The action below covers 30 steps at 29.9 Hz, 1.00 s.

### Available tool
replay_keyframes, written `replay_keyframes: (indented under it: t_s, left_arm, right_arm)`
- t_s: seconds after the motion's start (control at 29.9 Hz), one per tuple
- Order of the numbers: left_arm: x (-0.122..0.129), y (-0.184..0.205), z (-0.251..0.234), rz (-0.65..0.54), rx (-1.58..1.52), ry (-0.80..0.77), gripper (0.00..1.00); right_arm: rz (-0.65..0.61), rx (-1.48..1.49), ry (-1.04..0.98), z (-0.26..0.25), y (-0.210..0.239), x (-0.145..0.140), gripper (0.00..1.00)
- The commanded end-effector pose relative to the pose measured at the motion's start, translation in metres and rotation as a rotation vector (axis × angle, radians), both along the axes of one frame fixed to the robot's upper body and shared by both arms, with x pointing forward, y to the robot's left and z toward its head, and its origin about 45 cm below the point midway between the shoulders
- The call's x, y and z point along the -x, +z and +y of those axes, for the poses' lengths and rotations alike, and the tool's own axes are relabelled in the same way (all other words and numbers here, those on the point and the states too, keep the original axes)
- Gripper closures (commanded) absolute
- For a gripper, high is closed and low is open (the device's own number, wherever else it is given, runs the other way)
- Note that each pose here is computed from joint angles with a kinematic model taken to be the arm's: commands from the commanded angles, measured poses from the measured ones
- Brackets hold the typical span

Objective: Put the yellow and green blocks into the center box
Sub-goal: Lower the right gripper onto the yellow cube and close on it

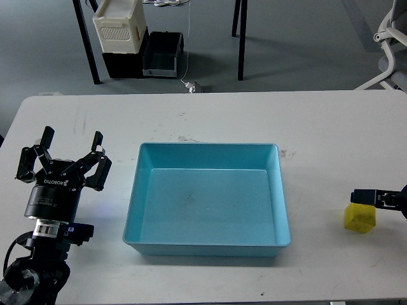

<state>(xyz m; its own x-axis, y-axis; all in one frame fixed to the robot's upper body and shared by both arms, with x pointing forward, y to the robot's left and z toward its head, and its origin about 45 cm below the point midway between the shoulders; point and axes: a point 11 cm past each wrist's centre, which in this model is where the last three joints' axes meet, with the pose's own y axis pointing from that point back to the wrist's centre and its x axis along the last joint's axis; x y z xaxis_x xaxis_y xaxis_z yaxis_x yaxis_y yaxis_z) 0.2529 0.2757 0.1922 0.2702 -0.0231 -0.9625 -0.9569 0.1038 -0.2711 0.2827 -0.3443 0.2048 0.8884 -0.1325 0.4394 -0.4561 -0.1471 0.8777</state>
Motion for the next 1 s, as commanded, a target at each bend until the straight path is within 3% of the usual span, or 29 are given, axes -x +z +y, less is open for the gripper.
replay_keyframes:
  t_s: [0.0, 0.43, 0.8, 0.87, 0.97]
  left_arm:
    - [0.000, -0.003, -0.001, 0.008, 0.000, -0.003, 0.00]
    - [0.000, -0.005, -0.004, 0.016, 0.002, -0.011, 0.00]
    - [0.001, -0.006, -0.004, 0.017, 0.002, -0.010, 0.00]
    - [0.001, -0.006, -0.004, 0.017, 0.001, -0.012, 0.00]
    - [0.001, -0.006, -0.005, 0.019, 0.001, -0.013, 0.00]
  right_arm:
    - [0.008, 0.002, -0.006, -0.002, -0.004, 0.002, 0.00]
    - [0.033, -0.024, -0.040, 0.005, -0.028, -0.009, 0.00]
    - [0.068, -0.036, -0.030, 0.014, -0.042, -0.001, 0.01]
    - [0.066, -0.034, -0.023, 0.015, -0.041, -0.001, 0.13]
    - [0.061, -0.026, -0.020, 0.014, -0.041, -0.001, 0.59]
